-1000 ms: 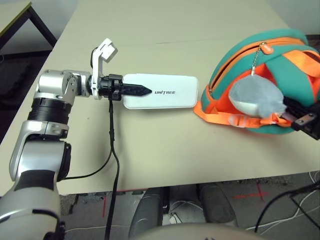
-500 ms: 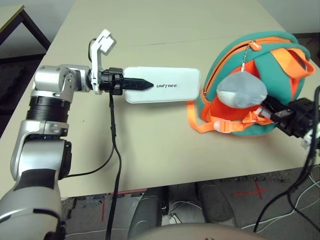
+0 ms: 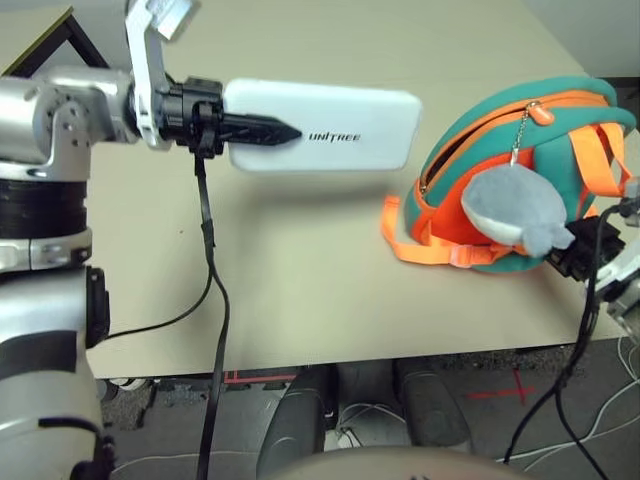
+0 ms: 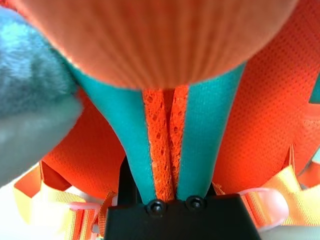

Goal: Put the pencil case into the backpack and zip it.

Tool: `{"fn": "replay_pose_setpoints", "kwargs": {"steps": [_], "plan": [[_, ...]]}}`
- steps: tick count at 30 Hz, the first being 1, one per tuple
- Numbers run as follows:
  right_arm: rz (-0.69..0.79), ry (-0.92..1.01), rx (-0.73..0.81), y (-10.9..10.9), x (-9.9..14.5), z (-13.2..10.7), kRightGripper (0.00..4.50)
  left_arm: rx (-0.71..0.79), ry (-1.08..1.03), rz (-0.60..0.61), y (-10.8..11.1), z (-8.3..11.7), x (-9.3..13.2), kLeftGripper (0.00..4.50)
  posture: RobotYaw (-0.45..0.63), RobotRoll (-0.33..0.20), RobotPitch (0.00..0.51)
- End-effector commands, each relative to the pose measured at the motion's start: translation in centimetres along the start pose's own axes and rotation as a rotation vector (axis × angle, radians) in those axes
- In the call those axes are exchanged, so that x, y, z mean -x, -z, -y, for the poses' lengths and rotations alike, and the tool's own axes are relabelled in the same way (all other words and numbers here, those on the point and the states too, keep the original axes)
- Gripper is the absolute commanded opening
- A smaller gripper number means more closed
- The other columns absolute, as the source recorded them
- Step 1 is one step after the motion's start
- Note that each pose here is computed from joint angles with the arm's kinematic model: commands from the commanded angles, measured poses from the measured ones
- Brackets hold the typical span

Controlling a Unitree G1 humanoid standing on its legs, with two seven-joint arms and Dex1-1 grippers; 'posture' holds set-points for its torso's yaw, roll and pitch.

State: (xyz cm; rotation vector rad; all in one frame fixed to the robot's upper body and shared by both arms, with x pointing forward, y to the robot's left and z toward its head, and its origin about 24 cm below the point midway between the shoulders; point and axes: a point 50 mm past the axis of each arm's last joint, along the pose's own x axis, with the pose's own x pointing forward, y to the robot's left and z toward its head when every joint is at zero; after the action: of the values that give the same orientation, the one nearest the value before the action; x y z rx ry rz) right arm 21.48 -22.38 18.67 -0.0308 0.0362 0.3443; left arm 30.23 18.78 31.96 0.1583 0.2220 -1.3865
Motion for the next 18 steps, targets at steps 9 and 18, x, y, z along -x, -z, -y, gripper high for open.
{"fn": "replay_pose_setpoints", "kwargs": {"steps": [9,18], "plan": [[-0.021,-0.019,0.014,0.1,-0.6,0.1,0.16,-0.109,0.096,-0.025,-2.0,-1.3,-2.5,1.44,-0.16,0.000,0.159],[-0.014,-0.020,0.014,-0.1,-0.6,-0.1,0.16,-0.116,0.121,-0.068,-1.6,-2.2,-3.2,1.44,-0.17,0.000,0.164]]}}
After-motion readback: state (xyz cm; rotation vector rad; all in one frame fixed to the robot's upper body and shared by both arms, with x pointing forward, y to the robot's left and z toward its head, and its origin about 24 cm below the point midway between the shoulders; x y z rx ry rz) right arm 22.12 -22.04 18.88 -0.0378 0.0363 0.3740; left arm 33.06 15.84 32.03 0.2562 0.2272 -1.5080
